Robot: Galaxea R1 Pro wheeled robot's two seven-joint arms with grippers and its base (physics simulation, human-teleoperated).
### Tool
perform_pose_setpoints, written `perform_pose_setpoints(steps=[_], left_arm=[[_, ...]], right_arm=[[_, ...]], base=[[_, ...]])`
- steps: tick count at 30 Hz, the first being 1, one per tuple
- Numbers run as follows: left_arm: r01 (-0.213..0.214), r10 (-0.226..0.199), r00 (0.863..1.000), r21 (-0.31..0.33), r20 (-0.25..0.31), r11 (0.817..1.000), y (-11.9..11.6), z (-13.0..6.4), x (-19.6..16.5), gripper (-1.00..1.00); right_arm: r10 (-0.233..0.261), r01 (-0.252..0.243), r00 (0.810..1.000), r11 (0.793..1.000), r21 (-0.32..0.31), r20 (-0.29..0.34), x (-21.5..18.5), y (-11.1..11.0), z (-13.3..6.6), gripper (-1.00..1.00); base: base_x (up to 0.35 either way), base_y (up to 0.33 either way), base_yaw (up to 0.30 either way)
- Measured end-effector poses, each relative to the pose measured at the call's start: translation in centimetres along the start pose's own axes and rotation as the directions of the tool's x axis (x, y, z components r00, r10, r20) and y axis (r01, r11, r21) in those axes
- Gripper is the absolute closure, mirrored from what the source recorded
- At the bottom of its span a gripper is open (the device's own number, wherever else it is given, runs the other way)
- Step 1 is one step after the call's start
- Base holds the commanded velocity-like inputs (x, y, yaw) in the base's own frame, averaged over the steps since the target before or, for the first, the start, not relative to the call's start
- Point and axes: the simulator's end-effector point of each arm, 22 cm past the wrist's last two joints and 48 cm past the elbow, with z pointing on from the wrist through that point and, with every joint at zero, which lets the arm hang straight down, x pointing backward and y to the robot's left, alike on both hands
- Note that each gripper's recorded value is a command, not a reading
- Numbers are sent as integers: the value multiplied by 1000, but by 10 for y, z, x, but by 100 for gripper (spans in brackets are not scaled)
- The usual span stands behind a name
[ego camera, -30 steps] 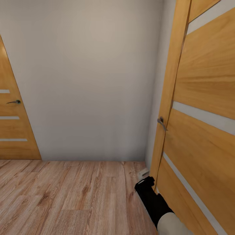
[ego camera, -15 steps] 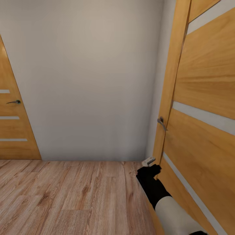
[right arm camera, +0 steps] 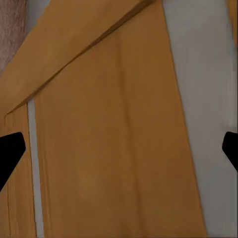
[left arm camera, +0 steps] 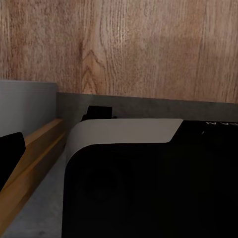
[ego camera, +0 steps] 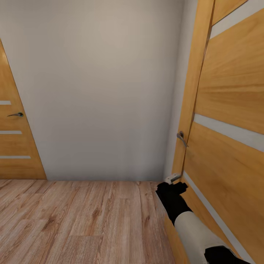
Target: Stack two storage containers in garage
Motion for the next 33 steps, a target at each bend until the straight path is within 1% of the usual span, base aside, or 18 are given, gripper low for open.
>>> perform_pose_setpoints(steps=[4,5,7,12,17,21,22,26,28,30,33], left_arm=[[0,0,1000,0,0,1000,0,0,0,-100],[0,0,1000,0,0,1000,0,0,0,-100],[0,0,1000,0,0,1000,0,0,0,-100],[0,0,1000,0,0,1000,0,0,0,-100],[0,0,1000,0,0,1000,0,0,0,-100],[0,0,1000,0,0,1000,0,0,0,-100],[0,0,1000,0,0,1000,0,0,0,-100],[0,0,1000,0,0,1000,0,0,0,-100],[0,0,1000,0,0,1000,0,0,0,-100],[0,0,1000,0,0,1000,0,0,0,-100],[0,0,1000,0,0,1000,0,0,0,-100]], right_arm=[[18,-18,1000,1000,23,-10,-1,-10,2,-100],[37,-36,999,999,22,-23,-2,-14,4,-100],[53,-53,998,998,15,-41,1,-15,7,-100],[70,-70,996,998,7,-63,3,-16,11,-100],[80,-80,995,997,8,-58,-4,-20,10,-100],[86,-84,994,996,26,-62,-4,-34,15,-100],[87,-85,994,996,38,-67,-2,-41,19,-100],[102,-100,992,994,40,-73,1,-48,25,-100],[119,-116,990,992,41,-79,2,-55,30,-100],[114,-110,990,992,57,-85,3,-64,34,-100],[117,-112,989,992,62,-87,4,-69,37,-100]], base=[[0,0,0],[0,0,0],[0,0,0],[0,0,0],[0,0,0],[0,0,0],[0,0,0],[0,0,0],[0,0,0],[0,0,0],[0,0,0]])
